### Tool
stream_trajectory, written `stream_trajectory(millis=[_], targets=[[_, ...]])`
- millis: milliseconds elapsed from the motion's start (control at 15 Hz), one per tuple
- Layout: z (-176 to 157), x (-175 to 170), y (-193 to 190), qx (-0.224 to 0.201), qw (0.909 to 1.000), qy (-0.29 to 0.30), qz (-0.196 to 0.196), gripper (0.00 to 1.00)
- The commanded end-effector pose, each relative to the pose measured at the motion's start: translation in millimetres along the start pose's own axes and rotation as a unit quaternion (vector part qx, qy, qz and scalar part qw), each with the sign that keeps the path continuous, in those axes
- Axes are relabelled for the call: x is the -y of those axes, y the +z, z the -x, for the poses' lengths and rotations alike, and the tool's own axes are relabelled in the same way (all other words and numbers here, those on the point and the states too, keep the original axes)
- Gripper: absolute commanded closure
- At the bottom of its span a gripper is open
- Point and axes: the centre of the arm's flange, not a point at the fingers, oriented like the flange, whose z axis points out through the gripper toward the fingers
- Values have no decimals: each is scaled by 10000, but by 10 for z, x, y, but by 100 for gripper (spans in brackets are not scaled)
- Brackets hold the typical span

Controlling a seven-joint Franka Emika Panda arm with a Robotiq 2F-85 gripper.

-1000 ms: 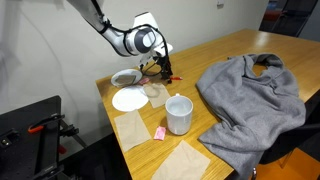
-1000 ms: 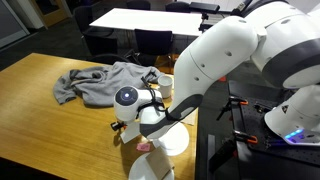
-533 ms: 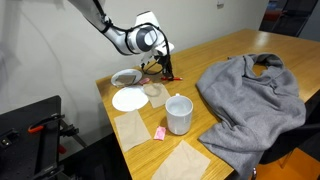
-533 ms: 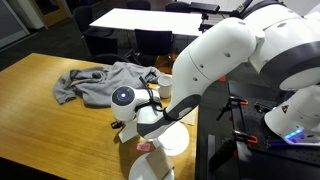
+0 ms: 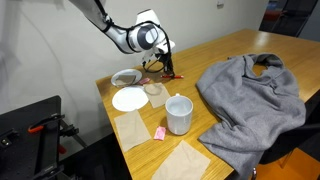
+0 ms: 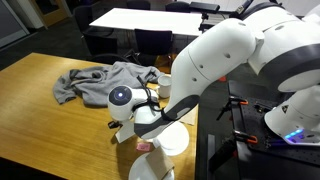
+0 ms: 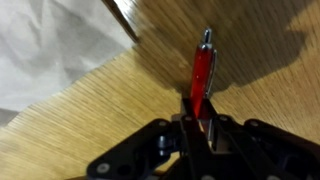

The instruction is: Put the red pen inside the white mug

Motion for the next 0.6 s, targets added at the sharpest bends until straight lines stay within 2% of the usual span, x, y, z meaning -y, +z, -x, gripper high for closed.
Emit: stream_trajectory(millis=[0,333,533], targets=[[-158,-16,-354,106,9999,-33,-41,97],[-439,-61,-836,427,9969,-544,-384,97],[-586,-127,-1148,693,9926,-913,-400,97]])
